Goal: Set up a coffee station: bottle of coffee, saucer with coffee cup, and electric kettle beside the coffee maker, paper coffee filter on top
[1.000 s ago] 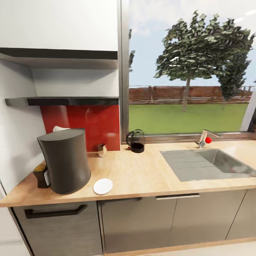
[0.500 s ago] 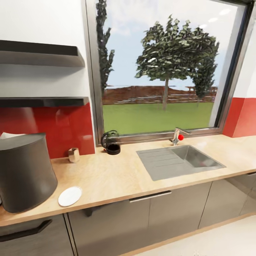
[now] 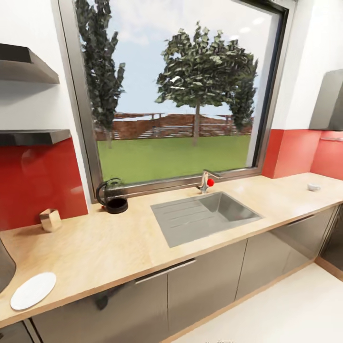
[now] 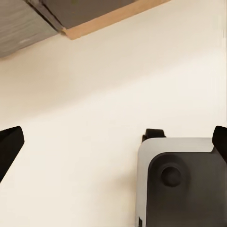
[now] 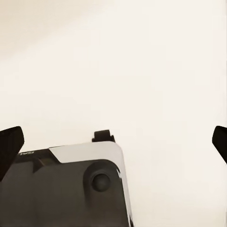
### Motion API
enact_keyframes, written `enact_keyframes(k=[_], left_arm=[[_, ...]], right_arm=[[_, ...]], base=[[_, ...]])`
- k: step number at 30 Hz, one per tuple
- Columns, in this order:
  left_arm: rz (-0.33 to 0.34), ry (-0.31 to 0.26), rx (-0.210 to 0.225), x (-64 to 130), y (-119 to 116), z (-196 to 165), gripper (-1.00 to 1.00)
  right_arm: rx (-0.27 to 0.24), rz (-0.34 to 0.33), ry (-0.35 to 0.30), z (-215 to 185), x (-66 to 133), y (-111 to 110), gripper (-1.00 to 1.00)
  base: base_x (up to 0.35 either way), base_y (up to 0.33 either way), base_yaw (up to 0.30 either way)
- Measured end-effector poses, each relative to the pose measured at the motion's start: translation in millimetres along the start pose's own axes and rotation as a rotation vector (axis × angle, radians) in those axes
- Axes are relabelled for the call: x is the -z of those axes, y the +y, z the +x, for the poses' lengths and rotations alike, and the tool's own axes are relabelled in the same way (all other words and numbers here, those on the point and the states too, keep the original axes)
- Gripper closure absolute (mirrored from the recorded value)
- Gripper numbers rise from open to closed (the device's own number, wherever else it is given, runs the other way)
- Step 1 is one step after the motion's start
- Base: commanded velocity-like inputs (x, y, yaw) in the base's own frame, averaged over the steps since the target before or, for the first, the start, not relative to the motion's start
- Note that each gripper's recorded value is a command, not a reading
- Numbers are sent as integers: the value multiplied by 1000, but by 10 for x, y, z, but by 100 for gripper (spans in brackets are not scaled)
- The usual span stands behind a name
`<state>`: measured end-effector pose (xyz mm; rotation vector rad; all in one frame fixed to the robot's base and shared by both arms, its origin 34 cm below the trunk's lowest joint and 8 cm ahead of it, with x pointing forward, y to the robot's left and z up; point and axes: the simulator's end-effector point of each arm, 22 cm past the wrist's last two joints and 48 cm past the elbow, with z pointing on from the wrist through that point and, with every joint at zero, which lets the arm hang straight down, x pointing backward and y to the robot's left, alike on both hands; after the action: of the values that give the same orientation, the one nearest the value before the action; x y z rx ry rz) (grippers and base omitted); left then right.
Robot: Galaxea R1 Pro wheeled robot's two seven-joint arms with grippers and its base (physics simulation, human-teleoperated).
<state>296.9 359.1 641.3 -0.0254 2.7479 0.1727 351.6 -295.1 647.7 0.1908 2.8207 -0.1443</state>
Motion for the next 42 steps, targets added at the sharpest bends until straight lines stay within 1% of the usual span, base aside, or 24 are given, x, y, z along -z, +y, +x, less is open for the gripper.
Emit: enact_keyframes(k=[7, 11, 19, 25, 31, 37, 42], left_arm=[[0, 4, 0, -2, 0, 14, -100], [-4, 5, 2, -1, 25, 18, -100], [-5, 7, 3, 0, 37, 27, -100], [-4, 6, 4, 0, 30, 29, -100], [-8, 0, 4, 0, 46, 16, -100], [-6, -3, 1, -2, 32, 6, -100], [-4, -3, 0, -1, 16, 5, -100]], right_arm=[[2, -1, 3, 12, -4, 10, -100], [3, -3, 4, 16, -3, 25, -100], [5, -6, 4, 19, -2, 50, -100], [5, -6, 4, 20, -2, 50, -100], [15, -3, 3, 17, -4, 25, -100], [18, -7, 1, 13, -4, 50, -100], [11, -5, -2, 5, -3, 45, -100]], base=[[7, -266, -274], [0, -98, -91], [0, -9, -7], [0, 0, 135], [0, 0, 26], [-199, 0, 2], [-61, 0, 0]])
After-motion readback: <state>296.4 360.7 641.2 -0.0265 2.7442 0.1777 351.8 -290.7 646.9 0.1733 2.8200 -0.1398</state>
